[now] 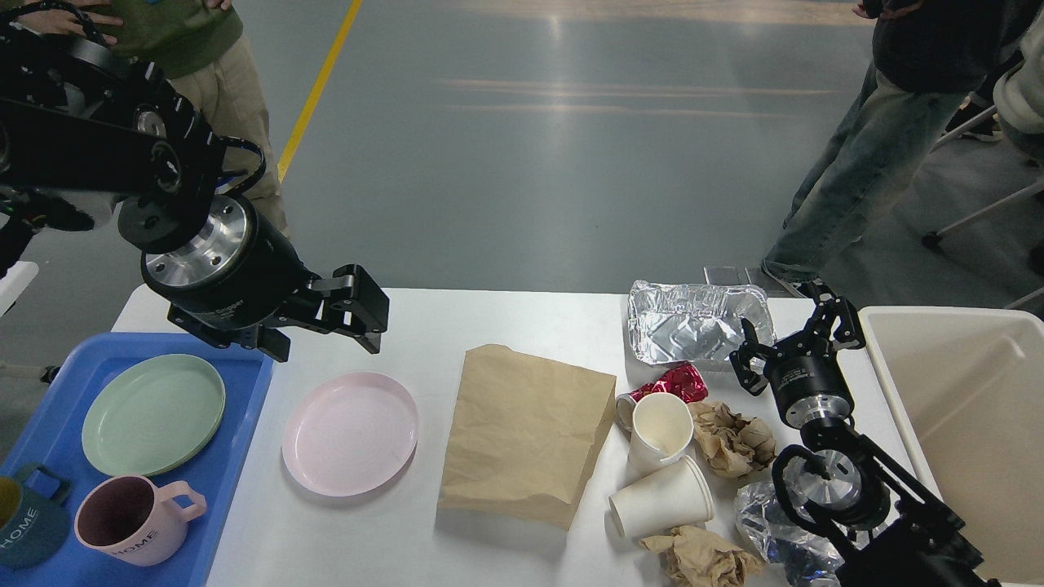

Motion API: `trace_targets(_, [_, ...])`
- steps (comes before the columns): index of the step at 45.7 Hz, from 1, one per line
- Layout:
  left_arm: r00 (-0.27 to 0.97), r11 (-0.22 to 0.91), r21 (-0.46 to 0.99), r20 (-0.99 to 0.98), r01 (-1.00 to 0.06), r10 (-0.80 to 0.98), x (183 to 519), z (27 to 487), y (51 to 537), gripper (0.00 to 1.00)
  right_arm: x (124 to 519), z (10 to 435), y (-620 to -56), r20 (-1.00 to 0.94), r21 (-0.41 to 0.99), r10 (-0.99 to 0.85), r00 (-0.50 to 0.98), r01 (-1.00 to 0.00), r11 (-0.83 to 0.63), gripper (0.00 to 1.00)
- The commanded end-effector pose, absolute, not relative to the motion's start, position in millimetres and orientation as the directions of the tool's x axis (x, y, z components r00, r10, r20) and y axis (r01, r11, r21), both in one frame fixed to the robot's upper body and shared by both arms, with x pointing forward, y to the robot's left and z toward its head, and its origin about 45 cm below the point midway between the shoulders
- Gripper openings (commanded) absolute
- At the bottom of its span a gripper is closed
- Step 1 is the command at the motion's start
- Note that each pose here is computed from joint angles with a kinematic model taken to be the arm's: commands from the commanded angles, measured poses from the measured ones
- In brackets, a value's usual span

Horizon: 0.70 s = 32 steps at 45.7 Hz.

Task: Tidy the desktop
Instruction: 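Release the mug and lift the left gripper toward the pink plate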

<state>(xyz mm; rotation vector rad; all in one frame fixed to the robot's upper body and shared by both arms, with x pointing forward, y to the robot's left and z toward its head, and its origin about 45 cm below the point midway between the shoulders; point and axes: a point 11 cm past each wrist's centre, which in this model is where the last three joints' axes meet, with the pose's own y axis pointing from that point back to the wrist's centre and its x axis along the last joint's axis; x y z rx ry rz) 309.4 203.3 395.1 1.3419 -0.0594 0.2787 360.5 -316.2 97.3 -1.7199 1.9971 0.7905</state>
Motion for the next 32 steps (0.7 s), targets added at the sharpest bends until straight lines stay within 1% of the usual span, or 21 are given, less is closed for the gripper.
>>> trace_targets(1, [0.958, 0.231, 0.943, 0.190, -0.239, 0.216, 310, 395, 200, 0.87, 361, 97, -316, -0.622, 0.164, -0.764, -0.173, -0.982, 0.089, 1.00])
trace_targets(4, [0.960, 0.232, 0.946, 0.177, -0.227, 0.219, 310, 390, 201, 0.87, 361, 97, -316, -0.622, 0.164, -0.764, -0.173, -0.982, 0.089, 1.00])
trace_targets(7, [0.961, 0.231, 0.950, 0.156, -0.209, 0.229, 309, 382, 205, 0.94, 361, 97, -316, -0.622, 0.164, -0.764, -0.173, -0.982, 0.089, 1.00])
trace_targets(8, [0.961, 0.230, 0.950, 0.156, -0.209, 0.228, 309, 382, 206, 0.95, 361, 97, -316, -0.622, 0.164, -0.764, -0.173, -0.982, 0.089, 1.00])
trace_targets(19, [0.954, 0.251, 0.950, 0.116, -0.188, 0.275, 312, 364, 219, 0.95, 361, 97, -316, -0.622, 0.163, -0.764, -0.171, -0.983, 0.088, 1.00])
trace_targets(24, [0.936, 0.232, 0.946, 0.143, -0.224, 0.321, 318, 345, 229, 0.95, 360, 97, -316, -0.622, 0.164, -0.764, -0.173, -0.982, 0.089, 1.00])
trace_targets(29, [0.904, 0.180, 0.947, 0.181, -0.267, 0.388, 319, 303, 247, 0.94, 361, 98, -316, -0.622, 0.162, -0.764, -0.171, -0.983, 0.088, 1.00])
trace_targets(32, [0.875, 0.169, 0.939, 0.199, -0.298, 0.441, 321, 285, 251, 0.94, 360, 97, -316, -0.622, 0.164, -0.764, -0.173, -0.982, 0.089, 1.00])
